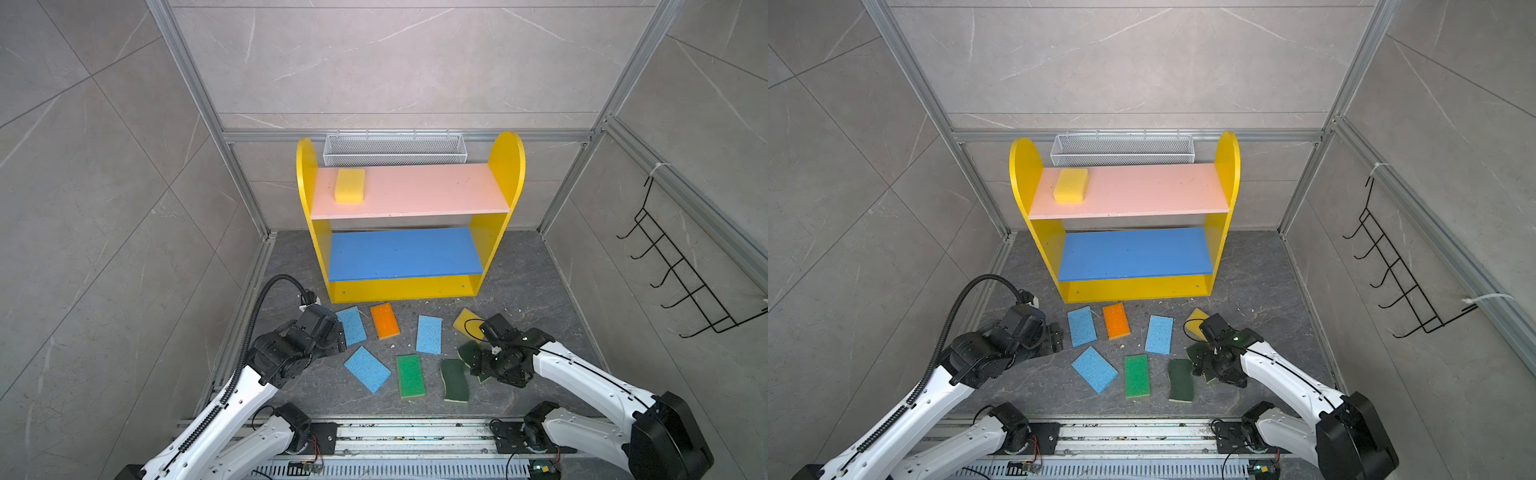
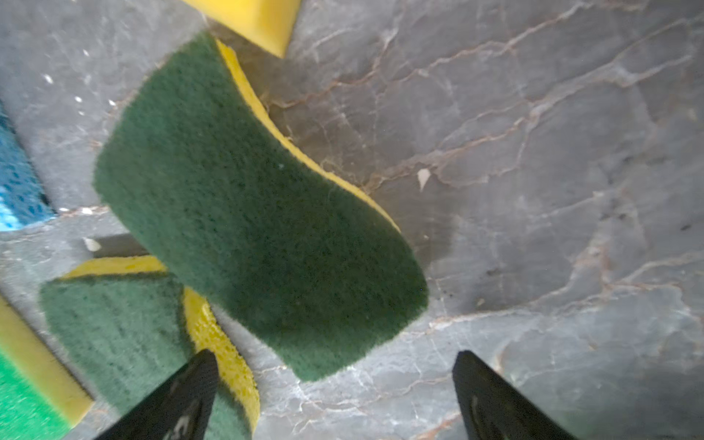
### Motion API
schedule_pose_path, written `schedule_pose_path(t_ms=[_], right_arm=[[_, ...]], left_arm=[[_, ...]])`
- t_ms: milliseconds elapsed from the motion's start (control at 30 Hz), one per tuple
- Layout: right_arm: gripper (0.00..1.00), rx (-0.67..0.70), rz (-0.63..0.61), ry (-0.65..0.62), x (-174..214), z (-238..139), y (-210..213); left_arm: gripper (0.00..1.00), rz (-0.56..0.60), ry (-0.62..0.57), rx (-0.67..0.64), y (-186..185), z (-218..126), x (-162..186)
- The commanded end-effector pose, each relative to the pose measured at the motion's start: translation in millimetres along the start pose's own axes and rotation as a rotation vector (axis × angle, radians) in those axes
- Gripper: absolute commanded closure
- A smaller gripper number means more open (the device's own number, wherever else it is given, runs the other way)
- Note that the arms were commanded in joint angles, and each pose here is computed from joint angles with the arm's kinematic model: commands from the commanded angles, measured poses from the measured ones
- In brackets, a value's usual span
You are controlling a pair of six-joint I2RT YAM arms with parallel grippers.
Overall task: Place and organize the cleaning sponges onto the shelf
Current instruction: 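Lower the right gripper over the green wavy scrub sponge, then close the right gripper on the green wavy scrub sponge and lift it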
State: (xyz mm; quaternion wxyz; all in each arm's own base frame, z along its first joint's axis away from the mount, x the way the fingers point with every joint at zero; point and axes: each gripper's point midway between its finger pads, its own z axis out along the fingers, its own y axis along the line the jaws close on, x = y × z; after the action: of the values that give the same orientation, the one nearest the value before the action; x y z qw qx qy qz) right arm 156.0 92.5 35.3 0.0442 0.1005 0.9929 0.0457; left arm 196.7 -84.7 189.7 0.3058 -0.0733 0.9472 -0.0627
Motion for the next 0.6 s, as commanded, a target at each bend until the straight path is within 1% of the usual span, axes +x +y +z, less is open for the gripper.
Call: schedule_pose_path(t_ms=[0,300,567], right_arm=[[0.02,0.035,0.001,-0.025,-9,0,1],[0.01,0.100,-0.033,-0.048,-24,2,1],[0.01,0.118,-0.081,-0.029,-33,11,8]], left_arm=[[0.15,-0.021,-0.006,0.010,-1,-2,-1],[0.15,-0.021,-0.004,0.005,-1,0,-1],[0.15,-0.022,0.000,-0.005,-1,3,-1]])
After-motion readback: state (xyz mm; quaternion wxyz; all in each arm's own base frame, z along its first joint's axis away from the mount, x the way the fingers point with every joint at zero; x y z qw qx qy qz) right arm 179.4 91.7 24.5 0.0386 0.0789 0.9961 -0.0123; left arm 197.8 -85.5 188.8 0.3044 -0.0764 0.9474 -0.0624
